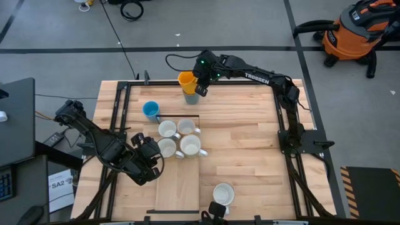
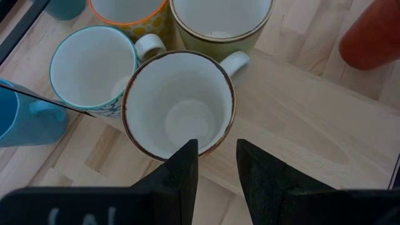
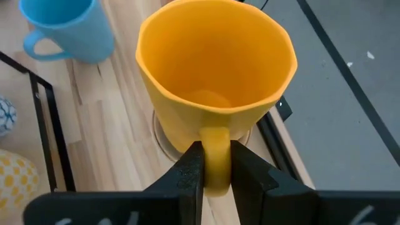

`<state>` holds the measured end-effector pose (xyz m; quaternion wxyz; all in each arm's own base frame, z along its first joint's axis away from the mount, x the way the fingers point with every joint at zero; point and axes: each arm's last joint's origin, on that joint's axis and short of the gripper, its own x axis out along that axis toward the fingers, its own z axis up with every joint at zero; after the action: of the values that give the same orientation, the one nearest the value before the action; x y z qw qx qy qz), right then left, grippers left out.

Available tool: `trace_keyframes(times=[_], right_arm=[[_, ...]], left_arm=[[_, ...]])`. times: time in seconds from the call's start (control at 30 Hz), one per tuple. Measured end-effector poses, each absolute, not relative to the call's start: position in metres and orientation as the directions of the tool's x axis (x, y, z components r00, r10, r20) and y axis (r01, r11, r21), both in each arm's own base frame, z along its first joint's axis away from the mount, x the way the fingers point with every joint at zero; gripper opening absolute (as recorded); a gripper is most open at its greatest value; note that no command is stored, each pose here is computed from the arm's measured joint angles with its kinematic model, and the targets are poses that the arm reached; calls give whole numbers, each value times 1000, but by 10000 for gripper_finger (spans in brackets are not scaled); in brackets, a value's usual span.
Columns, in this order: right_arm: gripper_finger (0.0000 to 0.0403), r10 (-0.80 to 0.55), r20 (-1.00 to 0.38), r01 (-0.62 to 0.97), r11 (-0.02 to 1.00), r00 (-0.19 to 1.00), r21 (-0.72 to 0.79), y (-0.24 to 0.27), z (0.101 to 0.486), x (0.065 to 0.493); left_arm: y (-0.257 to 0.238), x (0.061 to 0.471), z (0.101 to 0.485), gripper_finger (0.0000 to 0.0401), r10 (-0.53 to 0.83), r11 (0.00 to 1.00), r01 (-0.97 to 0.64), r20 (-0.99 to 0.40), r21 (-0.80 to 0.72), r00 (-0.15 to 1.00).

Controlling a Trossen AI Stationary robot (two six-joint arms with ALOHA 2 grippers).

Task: Place coffee mugs
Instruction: Put the yellow mug on the shelf

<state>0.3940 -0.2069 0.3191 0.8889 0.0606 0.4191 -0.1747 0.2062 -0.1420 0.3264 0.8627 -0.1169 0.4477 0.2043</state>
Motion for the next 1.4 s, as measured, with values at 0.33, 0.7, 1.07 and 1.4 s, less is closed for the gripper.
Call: trace_keyframes(times=[0.33, 0.7, 1.07, 1.4], right_arm=[[64, -260, -748, 361, 932, 610, -30, -197, 357, 389], [66, -162, -757, 294, 955, 633, 42, -129, 396, 395], [64, -61, -768, 128, 991, 638, 28, -17, 400, 411], [64, -44, -751, 22, 999, 659, -39, 102, 400, 398]], left_arm=[[-142, 206, 326, 117, 246, 889, -457, -819, -22, 518], [-142, 207, 327, 117, 253, 888, -460, -814, -18, 522], [-157, 196, 326, 117, 184, 895, -440, -835, -75, 518], [-178, 177, 328, 117, 183, 885, -446, -781, -134, 597]])
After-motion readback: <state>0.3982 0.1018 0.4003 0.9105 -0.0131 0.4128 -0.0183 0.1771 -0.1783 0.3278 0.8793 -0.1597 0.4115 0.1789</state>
